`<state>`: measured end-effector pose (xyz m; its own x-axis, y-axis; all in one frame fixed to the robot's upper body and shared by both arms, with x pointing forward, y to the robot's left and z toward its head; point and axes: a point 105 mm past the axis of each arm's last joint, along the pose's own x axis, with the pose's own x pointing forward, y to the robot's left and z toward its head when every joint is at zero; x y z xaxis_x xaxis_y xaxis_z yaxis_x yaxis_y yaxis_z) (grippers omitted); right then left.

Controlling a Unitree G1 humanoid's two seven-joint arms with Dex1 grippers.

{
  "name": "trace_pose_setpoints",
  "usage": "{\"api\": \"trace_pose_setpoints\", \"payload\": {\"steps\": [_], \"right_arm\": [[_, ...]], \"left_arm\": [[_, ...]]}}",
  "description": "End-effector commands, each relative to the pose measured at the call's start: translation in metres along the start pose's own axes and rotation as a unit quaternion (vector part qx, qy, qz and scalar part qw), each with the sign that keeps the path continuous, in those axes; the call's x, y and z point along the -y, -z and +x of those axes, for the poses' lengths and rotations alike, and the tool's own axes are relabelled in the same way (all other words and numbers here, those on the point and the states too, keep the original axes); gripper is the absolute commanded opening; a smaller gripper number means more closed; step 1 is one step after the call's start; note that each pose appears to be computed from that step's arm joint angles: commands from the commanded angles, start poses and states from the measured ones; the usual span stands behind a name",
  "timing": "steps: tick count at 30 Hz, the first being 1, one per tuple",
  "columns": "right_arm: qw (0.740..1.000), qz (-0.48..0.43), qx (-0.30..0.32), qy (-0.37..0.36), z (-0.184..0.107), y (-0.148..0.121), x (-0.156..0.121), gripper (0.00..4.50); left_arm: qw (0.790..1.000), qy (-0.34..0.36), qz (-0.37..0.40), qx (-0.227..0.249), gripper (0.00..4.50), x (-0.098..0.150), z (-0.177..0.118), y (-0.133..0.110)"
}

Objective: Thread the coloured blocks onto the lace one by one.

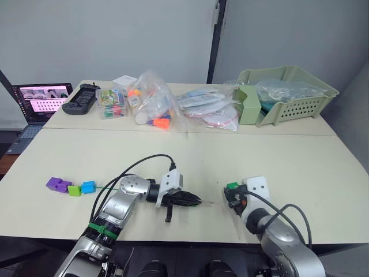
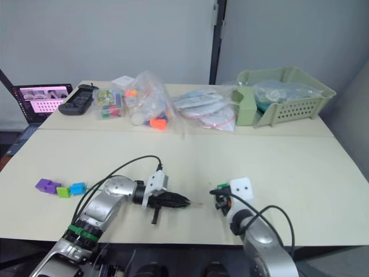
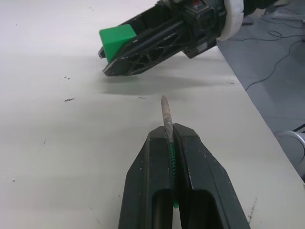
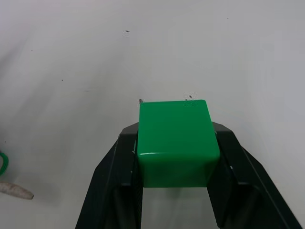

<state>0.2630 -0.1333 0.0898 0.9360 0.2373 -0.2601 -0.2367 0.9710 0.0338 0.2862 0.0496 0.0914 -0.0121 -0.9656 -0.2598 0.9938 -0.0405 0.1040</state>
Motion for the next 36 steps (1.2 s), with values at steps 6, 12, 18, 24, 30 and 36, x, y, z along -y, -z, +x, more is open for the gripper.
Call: {"api": "trace_pose_setpoints", "payload": {"steps": [6, 12, 18, 24, 30, 36], "right_arm": [[1.0, 0.012, 0.001, 0.021, -0.009, -0.001, 0.005, 1.19], [1.0, 0.016, 0.0, 0.001, -0.007, 0.001, 0.004, 3.26], [0.999, -0.004, 0.026, -0.027, -0.015, -0.017, 0.016, 4.46], [0.974, -0.042, 0.077, -0.211, -0.038, -0.07, 0.007, 4.46], [0.912, -0.194, -0.071, -0.355, -0.053, -0.062, 0.015, 4.46], [0.824, -0.378, -0.144, -0.397, -0.025, -0.041, 0.043, 4.46]], "left_arm": [[1.0, 0.014, 0.025, 0.009, 0.0, -0.003, 0.003, -0.008], [1.0, 0.01, 0.025, 0.007, 0.0, -0.005, 0.004, -0.006], [1.0, 0.001, 0.022, 0.008, 0.0, -0.005, 0.002, -0.004], [0.999, -0.014, 0.024, 0.02, 0.0, -0.008, 0.001, -0.006], [0.999, -0.019, 0.028, 0.03, 0.0, -0.01, 0.005, -0.012], [0.999, -0.033, 0.031, 0.03, 0.0, -0.012, 0.005, -0.014]]}}
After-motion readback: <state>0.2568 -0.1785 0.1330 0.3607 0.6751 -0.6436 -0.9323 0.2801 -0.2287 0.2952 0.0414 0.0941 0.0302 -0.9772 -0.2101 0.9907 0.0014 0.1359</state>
